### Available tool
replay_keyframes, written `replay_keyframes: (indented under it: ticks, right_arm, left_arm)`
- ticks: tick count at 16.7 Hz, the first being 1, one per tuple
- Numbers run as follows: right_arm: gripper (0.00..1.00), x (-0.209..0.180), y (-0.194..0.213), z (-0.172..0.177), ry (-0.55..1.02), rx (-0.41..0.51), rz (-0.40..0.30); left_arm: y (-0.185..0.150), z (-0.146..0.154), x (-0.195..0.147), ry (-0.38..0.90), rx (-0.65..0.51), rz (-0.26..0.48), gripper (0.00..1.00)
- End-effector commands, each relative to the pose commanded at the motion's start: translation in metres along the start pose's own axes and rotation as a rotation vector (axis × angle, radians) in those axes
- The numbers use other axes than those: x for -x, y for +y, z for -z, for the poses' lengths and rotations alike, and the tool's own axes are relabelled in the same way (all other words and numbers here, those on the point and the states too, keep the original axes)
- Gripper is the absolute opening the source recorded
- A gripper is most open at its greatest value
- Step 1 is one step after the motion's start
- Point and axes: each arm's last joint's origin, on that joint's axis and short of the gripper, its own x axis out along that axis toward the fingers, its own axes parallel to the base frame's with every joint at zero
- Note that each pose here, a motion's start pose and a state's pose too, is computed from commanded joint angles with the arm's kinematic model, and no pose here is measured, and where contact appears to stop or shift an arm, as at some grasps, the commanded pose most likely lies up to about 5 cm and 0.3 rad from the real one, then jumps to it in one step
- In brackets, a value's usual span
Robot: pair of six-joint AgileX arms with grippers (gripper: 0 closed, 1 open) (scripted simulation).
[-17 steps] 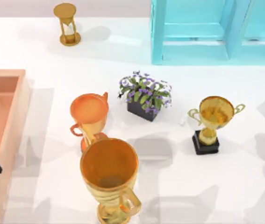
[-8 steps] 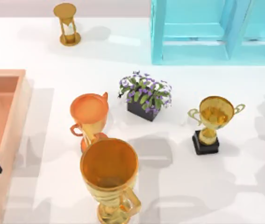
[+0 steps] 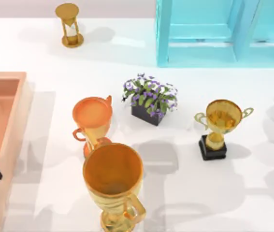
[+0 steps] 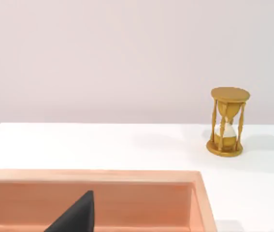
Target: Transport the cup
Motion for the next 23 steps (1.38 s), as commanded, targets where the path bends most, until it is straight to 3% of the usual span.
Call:
replay_keyframes:
  ticks: [3, 11, 16, 23]
  right_arm:
    - [1.00, -0.012, -0.001, -0.001, 0.008, -0.005, -0.001]
    - [1.00, -0.094, -0.002, -0.001, -0.003, -0.004, 0.000]
    - [1.00, -0.100, -0.001, 0.000, 0.003, -0.005, 0.000]
    - [0.47, -0.100, -0.001, 0.000, 0.003, -0.005, 0.000]
  left_arm:
    - [0.000, 0.000, 0.000, 0.000, 0.000, 0.000, 1.00]
    - [0.000, 0.000, 0.000, 0.000, 0.000, 0.000, 1.00]
    - [0.000, 0.000, 0.000, 0.000, 0.000, 0.000, 1.00]
    - [0.000, 0.000, 0.000, 0.000, 0.000, 0.000, 1.00]
